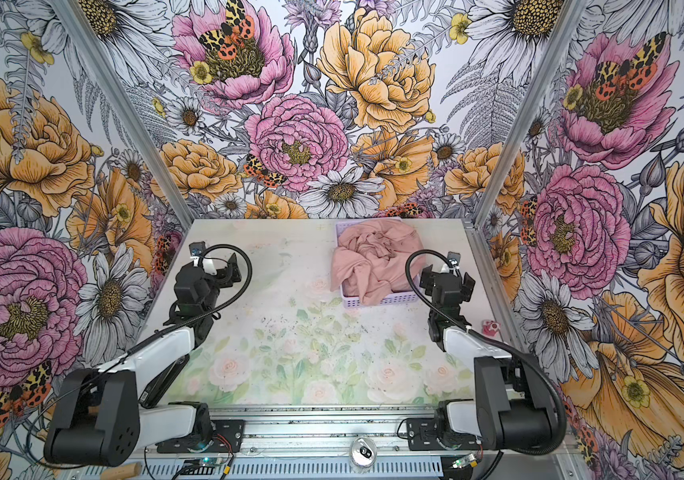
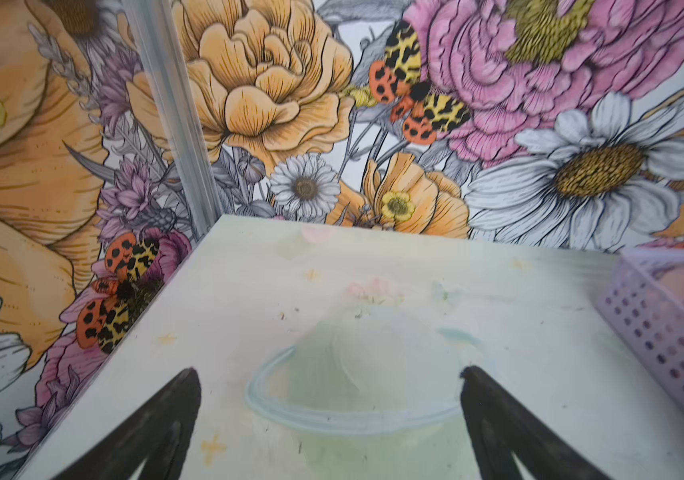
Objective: Fold and stack the mixed laundry pile
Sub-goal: 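Reach the right gripper into the lilac basket toward the pink clothes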
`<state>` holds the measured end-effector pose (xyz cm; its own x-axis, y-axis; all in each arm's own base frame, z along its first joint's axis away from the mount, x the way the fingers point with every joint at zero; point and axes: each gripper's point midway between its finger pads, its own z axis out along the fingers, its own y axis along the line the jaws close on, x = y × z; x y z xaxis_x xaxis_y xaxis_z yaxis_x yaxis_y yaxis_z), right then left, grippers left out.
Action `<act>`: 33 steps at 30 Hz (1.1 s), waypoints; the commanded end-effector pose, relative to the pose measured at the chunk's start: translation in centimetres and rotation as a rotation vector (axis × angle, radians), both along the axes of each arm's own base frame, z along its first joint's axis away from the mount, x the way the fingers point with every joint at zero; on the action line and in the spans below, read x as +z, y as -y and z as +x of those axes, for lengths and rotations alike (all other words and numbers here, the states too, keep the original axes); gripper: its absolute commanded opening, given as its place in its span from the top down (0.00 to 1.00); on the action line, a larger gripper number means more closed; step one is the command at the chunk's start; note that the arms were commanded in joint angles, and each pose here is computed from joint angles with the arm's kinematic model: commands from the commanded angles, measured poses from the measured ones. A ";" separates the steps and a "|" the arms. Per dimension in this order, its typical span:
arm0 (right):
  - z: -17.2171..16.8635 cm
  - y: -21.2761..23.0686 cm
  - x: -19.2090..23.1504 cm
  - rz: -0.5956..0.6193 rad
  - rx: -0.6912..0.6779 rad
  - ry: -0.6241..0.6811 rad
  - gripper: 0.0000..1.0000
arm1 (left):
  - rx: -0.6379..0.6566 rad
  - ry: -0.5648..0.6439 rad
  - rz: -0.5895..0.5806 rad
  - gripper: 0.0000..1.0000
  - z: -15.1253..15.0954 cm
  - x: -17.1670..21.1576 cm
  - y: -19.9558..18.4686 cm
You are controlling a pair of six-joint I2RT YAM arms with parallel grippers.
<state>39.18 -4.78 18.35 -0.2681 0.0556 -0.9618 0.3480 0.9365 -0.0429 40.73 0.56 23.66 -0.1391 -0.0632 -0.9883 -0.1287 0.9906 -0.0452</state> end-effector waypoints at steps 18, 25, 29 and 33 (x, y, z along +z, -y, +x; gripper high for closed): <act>-2.4 -31.0 -4.7 0.278 0.717 -0.666 0.31 | -0.238 -0.422 -0.387 0.01 -5.0 -6.7 7.8; -1.6 -31.9 -8.3 0.259 0.701 -0.768 0.52 | -0.243 -0.434 -0.398 0.01 -5.2 -7.3 8.0; -1.3 -31.9 -10.2 0.235 0.679 -0.817 0.61 | -0.246 -0.437 -0.406 0.01 -5.3 -7.5 8.1; -1.0 -30.5 -11.6 0.207 0.618 -0.849 0.81 | -0.241 -0.441 -0.411 0.01 -5.5 -7.7 8.1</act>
<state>38.04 26.88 7.35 -0.8647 -0.1904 -0.4648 -0.2951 0.9414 0.1632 35.67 -7.02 15.86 -0.5821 -0.3289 -0.7436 -0.0120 0.9179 -0.3966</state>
